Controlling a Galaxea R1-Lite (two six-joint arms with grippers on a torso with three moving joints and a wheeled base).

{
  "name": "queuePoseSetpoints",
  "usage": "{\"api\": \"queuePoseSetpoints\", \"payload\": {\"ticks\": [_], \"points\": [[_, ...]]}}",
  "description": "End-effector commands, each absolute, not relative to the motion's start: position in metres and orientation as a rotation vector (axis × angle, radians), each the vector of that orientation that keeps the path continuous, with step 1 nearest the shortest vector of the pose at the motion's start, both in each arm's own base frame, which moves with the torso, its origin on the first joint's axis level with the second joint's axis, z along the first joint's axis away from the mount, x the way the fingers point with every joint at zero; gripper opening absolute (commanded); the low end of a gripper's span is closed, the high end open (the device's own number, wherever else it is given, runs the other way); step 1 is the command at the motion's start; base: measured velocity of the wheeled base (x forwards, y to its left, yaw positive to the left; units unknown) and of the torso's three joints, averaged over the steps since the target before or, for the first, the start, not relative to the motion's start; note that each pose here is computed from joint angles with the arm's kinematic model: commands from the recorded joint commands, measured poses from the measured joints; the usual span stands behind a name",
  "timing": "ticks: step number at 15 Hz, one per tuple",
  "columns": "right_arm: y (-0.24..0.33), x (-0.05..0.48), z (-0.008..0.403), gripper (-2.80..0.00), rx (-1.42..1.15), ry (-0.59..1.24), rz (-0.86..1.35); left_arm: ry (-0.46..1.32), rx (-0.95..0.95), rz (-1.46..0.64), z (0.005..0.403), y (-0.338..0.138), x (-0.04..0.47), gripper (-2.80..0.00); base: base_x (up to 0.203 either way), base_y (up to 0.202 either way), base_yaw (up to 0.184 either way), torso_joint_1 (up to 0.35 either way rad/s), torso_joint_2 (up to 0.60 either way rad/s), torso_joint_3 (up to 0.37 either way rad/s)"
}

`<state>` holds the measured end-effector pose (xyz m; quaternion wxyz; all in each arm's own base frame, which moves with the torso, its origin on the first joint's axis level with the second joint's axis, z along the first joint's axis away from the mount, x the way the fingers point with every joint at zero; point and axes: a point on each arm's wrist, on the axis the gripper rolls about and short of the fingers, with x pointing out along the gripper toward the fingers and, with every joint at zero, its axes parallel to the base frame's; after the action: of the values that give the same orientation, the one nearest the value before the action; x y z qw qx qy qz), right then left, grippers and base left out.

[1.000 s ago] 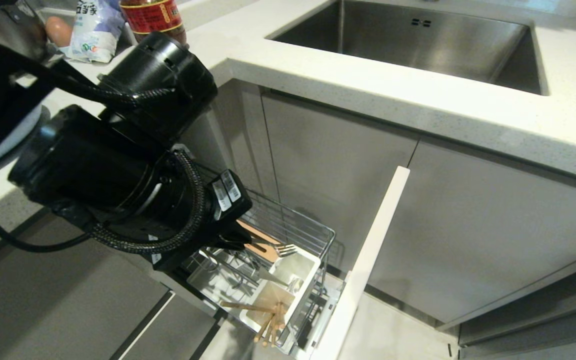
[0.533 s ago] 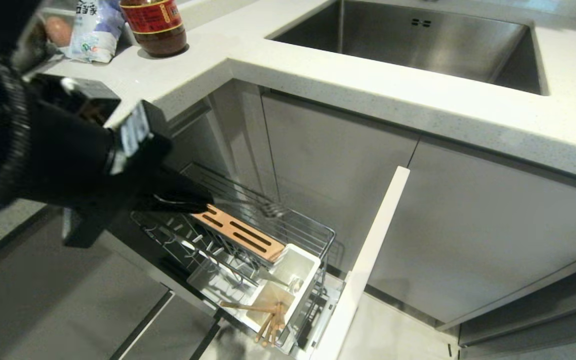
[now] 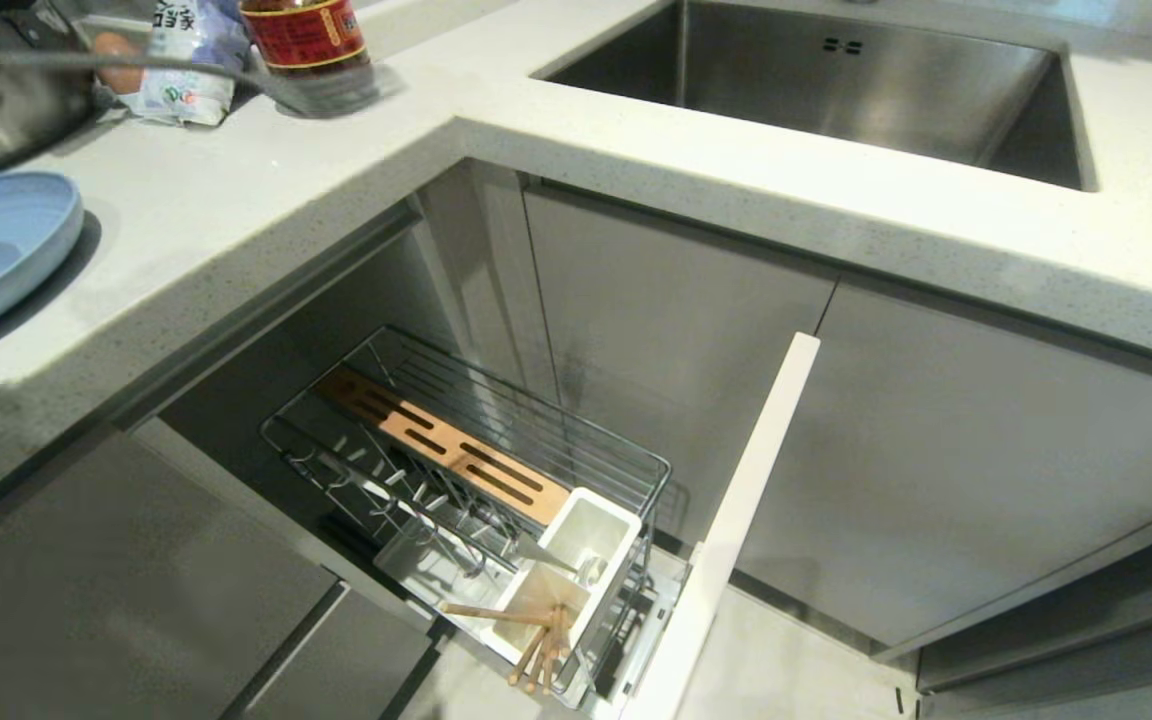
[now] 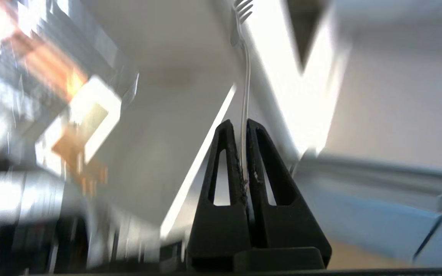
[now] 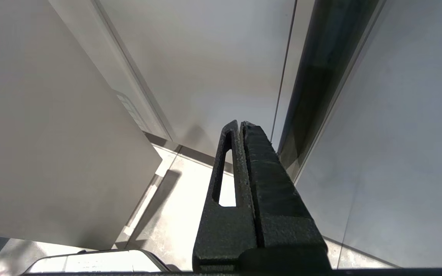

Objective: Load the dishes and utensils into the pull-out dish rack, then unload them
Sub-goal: Take the fork out of the cupboard

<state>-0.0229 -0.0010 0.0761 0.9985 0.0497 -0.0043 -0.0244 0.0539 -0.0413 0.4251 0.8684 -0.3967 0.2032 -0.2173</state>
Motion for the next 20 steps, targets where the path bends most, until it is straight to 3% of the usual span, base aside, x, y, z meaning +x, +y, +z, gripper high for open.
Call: {"api": "queuePoseSetpoints", "payload": {"ticks": [1,7,12,20], "points": [[-0.001,-0.023,0.076,-2.80,0.100,-0.013,-0.049,0.237,-0.846,-0.392,0.434,-0.013,0.025,-2.80,0.000,0.000,0.000,0.000,0.00,0.000],[-0.001,-0.023,0.076,-2.80,0.100,-0.013,-0.049,-0.107,-0.695,0.044,0.436,0.003,-0.013,-2.80,0.000,0.000,0.000,0.000,0.00,0.000],[-0.001,-0.023,0.076,-2.80,0.100,-0.013,-0.049,-0.204,-0.590,0.499,0.410,0.002,-0.004,-2.80,0.000,0.000,0.000,0.000,0.00,0.000],[-0.001,-0.023,0.076,-2.80,0.100,-0.013,-0.049,-0.288,-0.463,0.692,0.336,0.027,0.035,-2.80,0.000,0.000,0.000,0.000,0.00,0.000]]}}
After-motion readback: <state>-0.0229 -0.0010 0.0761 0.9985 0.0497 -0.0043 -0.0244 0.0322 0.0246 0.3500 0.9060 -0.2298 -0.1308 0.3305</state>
